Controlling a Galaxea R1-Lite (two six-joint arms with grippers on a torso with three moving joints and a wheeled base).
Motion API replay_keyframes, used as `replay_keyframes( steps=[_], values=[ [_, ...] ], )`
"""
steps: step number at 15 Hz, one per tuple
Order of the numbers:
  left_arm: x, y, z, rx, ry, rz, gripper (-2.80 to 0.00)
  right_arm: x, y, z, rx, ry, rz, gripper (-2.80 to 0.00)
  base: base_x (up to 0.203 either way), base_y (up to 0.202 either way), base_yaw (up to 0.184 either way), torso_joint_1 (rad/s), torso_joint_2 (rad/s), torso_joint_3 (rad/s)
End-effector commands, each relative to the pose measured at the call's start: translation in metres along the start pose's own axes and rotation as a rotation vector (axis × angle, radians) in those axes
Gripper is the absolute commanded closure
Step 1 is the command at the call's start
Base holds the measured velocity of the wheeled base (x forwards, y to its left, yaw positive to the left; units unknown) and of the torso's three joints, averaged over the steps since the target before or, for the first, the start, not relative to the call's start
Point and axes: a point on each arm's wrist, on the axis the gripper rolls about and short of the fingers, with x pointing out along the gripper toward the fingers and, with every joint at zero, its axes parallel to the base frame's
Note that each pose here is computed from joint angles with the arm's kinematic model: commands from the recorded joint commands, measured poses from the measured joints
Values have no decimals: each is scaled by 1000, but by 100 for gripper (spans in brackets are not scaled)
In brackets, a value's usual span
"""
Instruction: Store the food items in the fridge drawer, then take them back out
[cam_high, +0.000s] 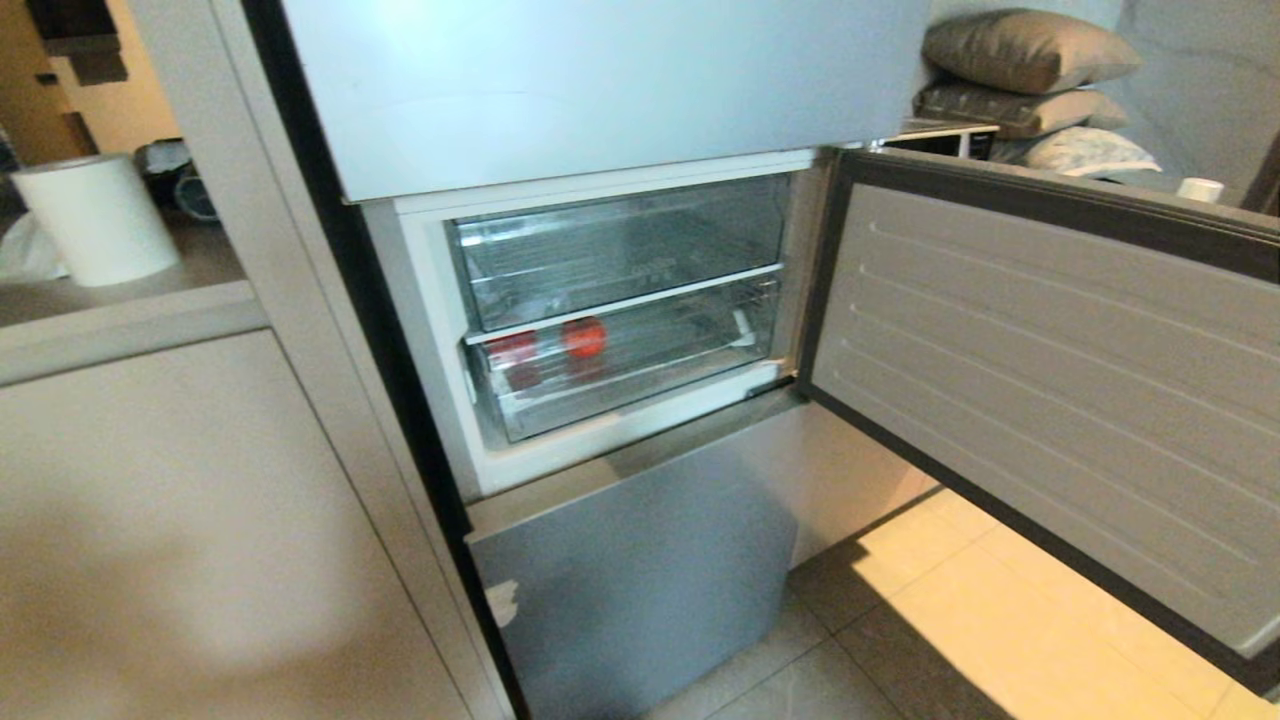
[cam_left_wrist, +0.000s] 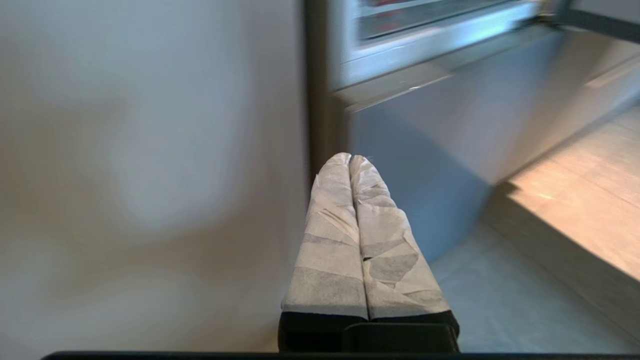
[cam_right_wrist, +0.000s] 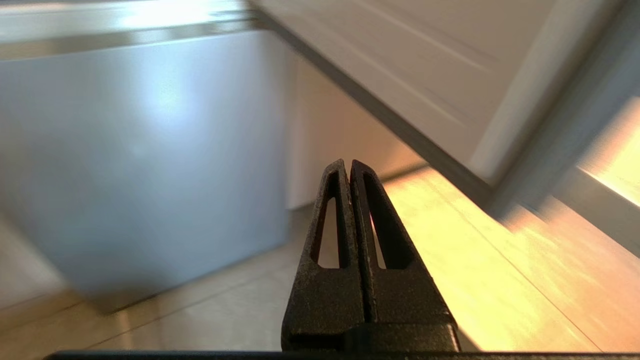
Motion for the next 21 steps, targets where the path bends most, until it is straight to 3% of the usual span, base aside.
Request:
replay_keyframes(
  steps=[1, 8, 21],
  values=[
    [0, 0, 0, 0, 1, 0, 0, 0, 0, 0, -1, 2, 0, 0, -1, 8, -175, 0, 2, 7],
    [0, 0, 0, 0, 1, 0, 0, 0, 0, 1, 43, -3, 0, 0, -1, 8, -156, 3, 3, 0],
    [0, 0, 0, 0, 1, 0, 0, 0, 0, 1, 67, -1, -1, 0, 0, 0, 0, 0, 0, 0]
  ],
)
